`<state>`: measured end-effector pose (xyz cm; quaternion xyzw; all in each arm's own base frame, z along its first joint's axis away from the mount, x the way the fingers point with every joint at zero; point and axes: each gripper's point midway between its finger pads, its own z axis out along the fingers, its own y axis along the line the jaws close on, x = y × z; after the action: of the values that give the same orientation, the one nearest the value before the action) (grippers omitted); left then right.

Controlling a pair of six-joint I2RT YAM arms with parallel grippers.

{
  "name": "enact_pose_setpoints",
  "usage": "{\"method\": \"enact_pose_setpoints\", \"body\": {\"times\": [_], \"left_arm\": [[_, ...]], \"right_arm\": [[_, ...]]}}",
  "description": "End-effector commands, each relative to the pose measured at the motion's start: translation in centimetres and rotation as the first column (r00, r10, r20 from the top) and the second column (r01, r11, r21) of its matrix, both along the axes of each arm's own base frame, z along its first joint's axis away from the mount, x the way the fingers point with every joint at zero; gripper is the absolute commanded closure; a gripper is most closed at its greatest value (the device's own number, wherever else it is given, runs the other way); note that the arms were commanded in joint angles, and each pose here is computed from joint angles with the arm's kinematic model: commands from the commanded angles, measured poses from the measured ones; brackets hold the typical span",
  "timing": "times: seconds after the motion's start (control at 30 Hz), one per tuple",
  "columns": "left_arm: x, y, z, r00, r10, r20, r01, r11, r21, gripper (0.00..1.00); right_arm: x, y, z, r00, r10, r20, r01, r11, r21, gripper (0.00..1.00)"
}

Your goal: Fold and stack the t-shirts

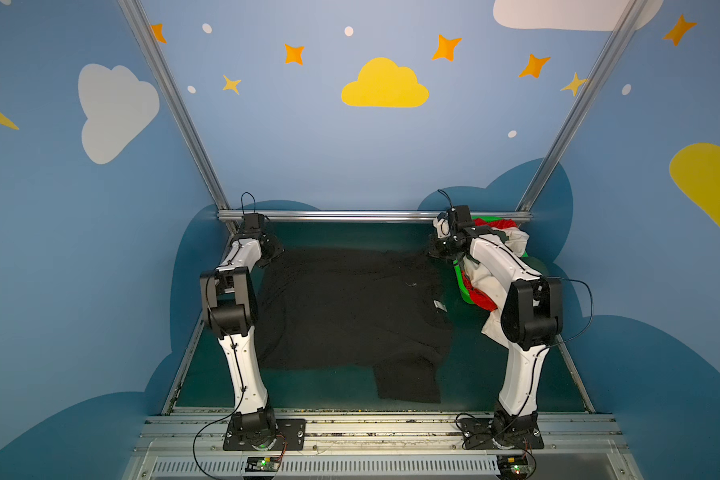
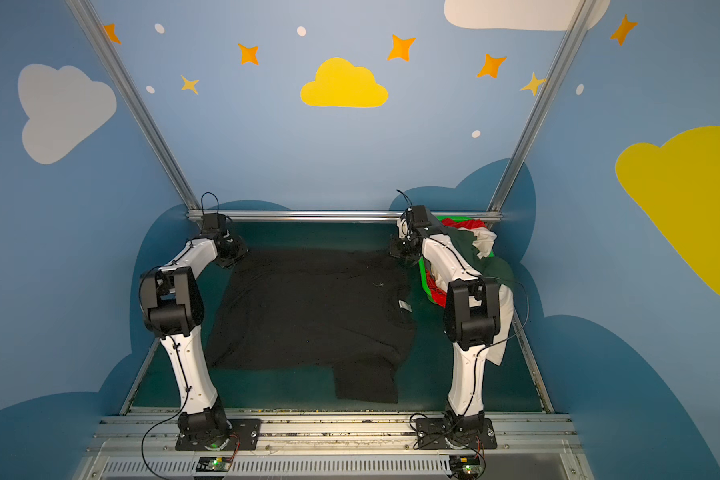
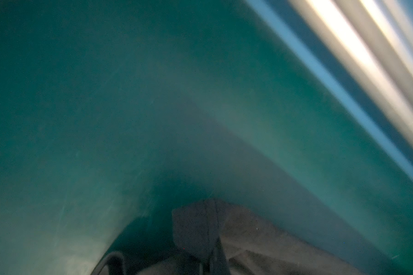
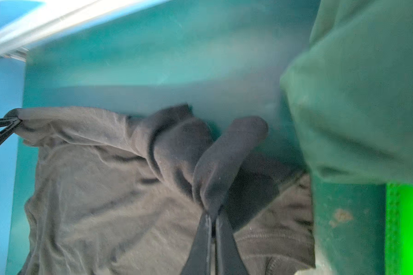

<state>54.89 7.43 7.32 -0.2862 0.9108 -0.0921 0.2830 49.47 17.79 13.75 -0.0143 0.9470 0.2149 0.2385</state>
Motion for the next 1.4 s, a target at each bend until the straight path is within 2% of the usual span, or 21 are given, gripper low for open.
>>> {"method": "enact_pose_setpoints", "body": {"times": [0.0, 0.5, 0.87, 1.03, 1.07, 1.17, 1.23, 1.27, 1.3, 1.33, 1.37], "left_arm": [[0.0, 0.8, 2.1, 0.997, -0.002, 0.072, -0.002, 0.999, 0.054, 0.96], [-3.4, 2.3, -0.9, 0.996, 0.074, 0.043, -0.08, 0.987, 0.139, 0.96], [-4.7, 3.1, 0.1, 0.984, 0.119, 0.134, -0.142, 0.973, 0.179, 0.96], [-5.7, 2.2, 1.1, 0.972, 0.12, 0.203, -0.152, 0.976, 0.153, 0.93], [-6.1, 2.0, 1.5, 0.968, 0.125, 0.219, -0.16, 0.976, 0.15, 0.9], [-7.9, 1.0, 2.2, 0.956, 0.144, 0.257, -0.185, 0.972, 0.145, 0.91], [-10.1, 1.4, 2.6, 0.942, 0.228, 0.245, -0.274, 0.945, 0.176, 0.91], [-11.5, 2.0, 2.8, 0.927, 0.29, 0.24, -0.339, 0.919, 0.199, 0.9], [-12.6, 2.1, 2.9, 0.914, 0.328, 0.239, -0.378, 0.903, 0.205, 0.83], [-13.6, 2.4, 3.1, 0.903, 0.359, 0.237, -0.409, 0.889, 0.209, 0.67], [-14.4, 2.5, 3.3, 0.896, 0.378, 0.232, -0.425, 0.881, 0.208, 0.64]], "right_arm": [[-1.2, -0.1, 2.1, 0.999, 0.007, 0.031, -0.008, 1.0, 0.03, 1.0], [-5.7, -1.4, 1.8, 1.0, 0.009, 0.018, -0.008, 1.0, -0.005, 1.0], [-8.4, -2.0, 0.0, 0.999, 0.009, -0.032, -0.009, 1.0, -0.015, 1.0], [-9.6, -1.8, -1.2, 0.997, 0.017, -0.069, -0.018, 1.0, -0.007, 1.0], [-9.9, -1.7, -1.5, 0.997, 0.021, -0.076, -0.022, 1.0, -0.009, 1.0], [-10.8, -1.6, -2.7, 0.995, 0.024, -0.102, -0.026, 0.999, -0.02, 1.0], [-11.3, -1.4, -3.5, 0.992, 0.027, -0.125, -0.029, 0.999, -0.02, 1.0], [-11.6, -1.3, -3.9, 0.99, 0.028, -0.138, -0.031, 0.999, -0.024, 1.0], [-11.8, -1.3, -4.3, 0.988, 0.029, -0.149, -0.033, 0.999, -0.027, 1.0], [-12.1, -1.4, -4.7, 0.987, 0.027, -0.16, -0.033, 0.999, -0.033, 1.0], [-12.3, -1.4, -5.1, 0.985, 0.026, -0.17, -0.033, 0.999, -0.038, 1.0]]}}
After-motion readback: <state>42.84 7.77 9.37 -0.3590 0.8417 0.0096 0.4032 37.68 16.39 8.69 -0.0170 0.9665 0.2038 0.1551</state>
